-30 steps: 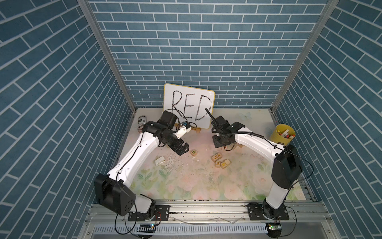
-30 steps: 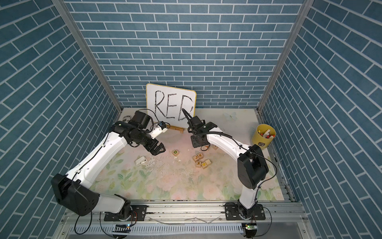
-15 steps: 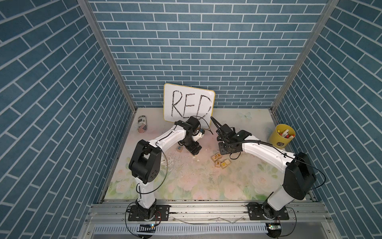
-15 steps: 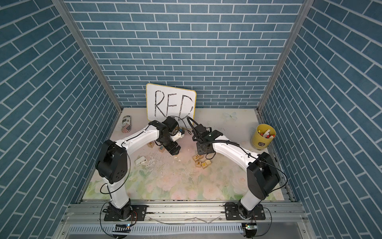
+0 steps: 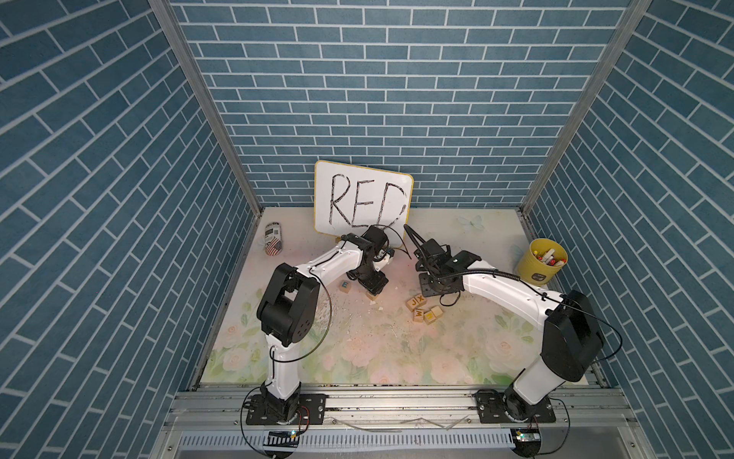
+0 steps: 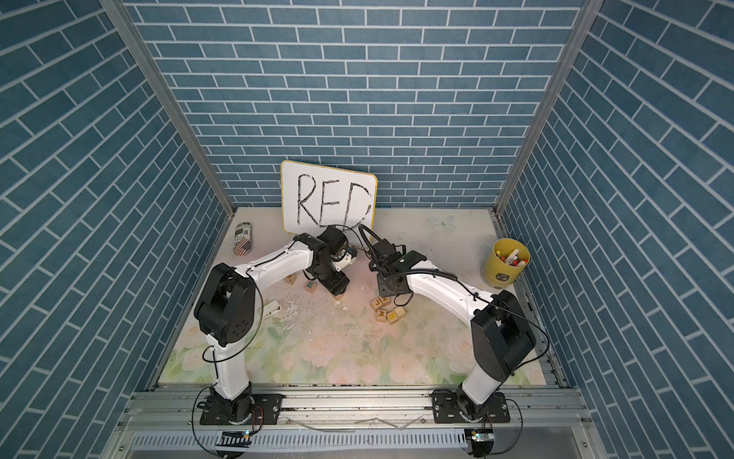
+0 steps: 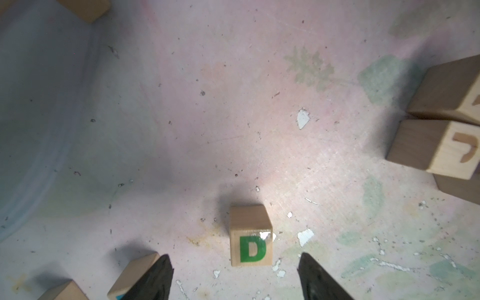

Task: Assemble the uppercase word "red" with letter blocks
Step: Adjust the letter block at the center of the board.

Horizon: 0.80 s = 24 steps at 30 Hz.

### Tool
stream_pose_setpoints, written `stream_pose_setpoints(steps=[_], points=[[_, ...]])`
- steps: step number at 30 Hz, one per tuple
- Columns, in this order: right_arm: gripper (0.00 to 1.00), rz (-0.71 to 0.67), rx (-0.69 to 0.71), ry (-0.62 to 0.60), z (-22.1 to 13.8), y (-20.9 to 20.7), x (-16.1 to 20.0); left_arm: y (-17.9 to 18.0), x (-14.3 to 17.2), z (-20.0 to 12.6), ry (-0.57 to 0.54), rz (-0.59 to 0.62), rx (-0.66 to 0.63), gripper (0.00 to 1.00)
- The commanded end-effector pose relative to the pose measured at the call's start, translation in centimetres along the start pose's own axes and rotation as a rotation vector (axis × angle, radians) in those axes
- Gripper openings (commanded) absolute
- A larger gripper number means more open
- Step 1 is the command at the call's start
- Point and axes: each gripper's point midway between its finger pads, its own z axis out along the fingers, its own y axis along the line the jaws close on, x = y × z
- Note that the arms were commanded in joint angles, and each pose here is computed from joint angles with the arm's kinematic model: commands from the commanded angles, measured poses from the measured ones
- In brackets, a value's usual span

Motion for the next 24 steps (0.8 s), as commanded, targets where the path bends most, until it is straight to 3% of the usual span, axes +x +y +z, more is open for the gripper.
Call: stream_pose_setpoints(steps=[1,13,24], points=[[0.48,0.024,0.019,0.010,0.7,-0.2,0.5,-0.2,0.4,1.2,0.031,-0.014,0.001,0.72],[0.48,0.020,0.029,0.010,0.9,-0.7,1.1,-0.6,1.2,3.1,0.085,-0.019,-0.007,0.69],[0.47,0.016,0.037,0.014,1.2,-1.0,1.5,-0.8,2.2,3.7,0.115,-0.024,-0.020,0.56]])
